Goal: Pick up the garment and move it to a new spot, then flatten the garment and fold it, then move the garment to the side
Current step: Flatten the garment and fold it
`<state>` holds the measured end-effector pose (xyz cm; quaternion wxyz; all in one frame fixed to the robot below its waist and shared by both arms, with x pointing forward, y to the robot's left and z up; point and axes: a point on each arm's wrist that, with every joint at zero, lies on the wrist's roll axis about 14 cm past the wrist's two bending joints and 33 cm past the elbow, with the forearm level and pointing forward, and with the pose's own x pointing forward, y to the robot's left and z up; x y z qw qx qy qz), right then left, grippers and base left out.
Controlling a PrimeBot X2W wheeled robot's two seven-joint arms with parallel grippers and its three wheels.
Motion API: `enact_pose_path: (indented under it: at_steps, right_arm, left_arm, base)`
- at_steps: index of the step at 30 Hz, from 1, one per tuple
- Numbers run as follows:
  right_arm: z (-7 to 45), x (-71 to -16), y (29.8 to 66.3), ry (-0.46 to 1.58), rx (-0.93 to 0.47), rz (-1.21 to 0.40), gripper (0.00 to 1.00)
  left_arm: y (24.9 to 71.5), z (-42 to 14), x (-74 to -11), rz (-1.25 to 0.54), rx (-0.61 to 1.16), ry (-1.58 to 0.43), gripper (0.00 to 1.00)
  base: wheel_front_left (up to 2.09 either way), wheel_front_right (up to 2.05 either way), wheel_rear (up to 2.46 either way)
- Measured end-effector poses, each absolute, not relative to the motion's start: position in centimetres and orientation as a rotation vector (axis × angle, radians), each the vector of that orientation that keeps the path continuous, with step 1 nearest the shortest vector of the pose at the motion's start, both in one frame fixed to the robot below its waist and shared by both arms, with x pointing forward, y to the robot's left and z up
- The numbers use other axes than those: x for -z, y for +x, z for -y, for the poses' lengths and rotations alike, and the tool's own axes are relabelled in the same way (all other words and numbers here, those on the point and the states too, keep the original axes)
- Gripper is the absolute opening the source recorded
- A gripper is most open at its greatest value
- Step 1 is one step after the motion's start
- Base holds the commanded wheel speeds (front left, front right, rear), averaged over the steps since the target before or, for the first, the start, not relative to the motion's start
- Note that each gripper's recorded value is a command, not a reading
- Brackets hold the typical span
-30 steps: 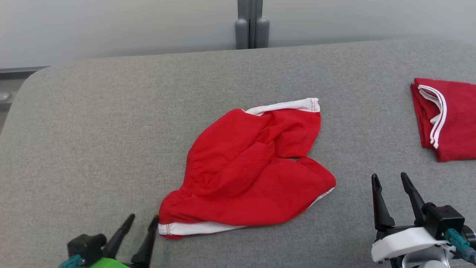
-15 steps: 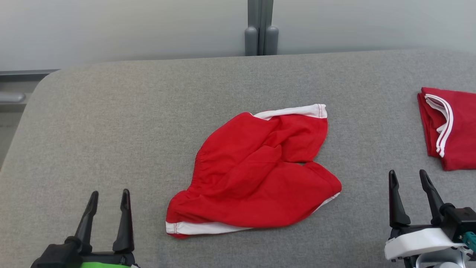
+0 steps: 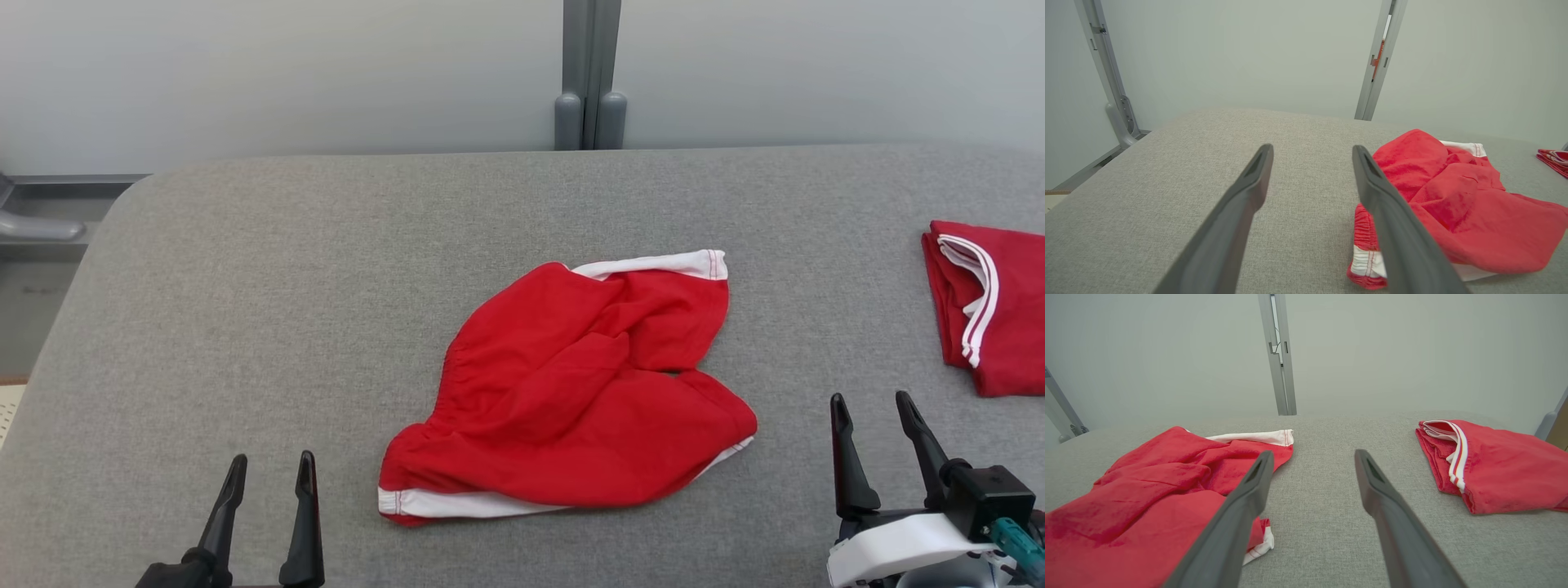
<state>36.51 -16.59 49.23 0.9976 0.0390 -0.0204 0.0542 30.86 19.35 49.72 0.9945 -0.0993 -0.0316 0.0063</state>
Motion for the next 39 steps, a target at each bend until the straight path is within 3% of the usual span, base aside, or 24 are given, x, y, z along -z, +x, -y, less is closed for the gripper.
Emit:
enact_pose_path:
  at_steps: [18, 26, 31, 39]
  right_arm:
    - [15.5, -48.3, 36.4, 0.07, -0.14, 0.01, 1.0]
    - [15.2, -43.2, 37.7, -0.143, -0.255, -0.222, 1.0]
    - [14.2, -40.0, 38.2, -0.203, -0.322, -0.381, 1.0]
    - [11.7, -38.7, 39.5, -0.186, -0.401, -0.413, 1.0]
  left_arm:
    - [31.2, -18.1, -48.5, 0.019, 0.041, -0.236, 1.0]
    - [28.5, -16.0, -40.0, -0.32, 0.166, -0.211, 1.0]
    - [30.3, -15.9, -40.6, -0.305, 0.204, -0.218, 1.0]
    - [31.2, -15.3, -39.8, -0.333, 0.227, -0.24, 1.0]
  base:
    - [0.0, 0.0, 0.0]
    - [0.0, 0.0, 0.0]
    - [0.0, 0.0, 0.0]
    - [0.0, 0.0, 0.0]
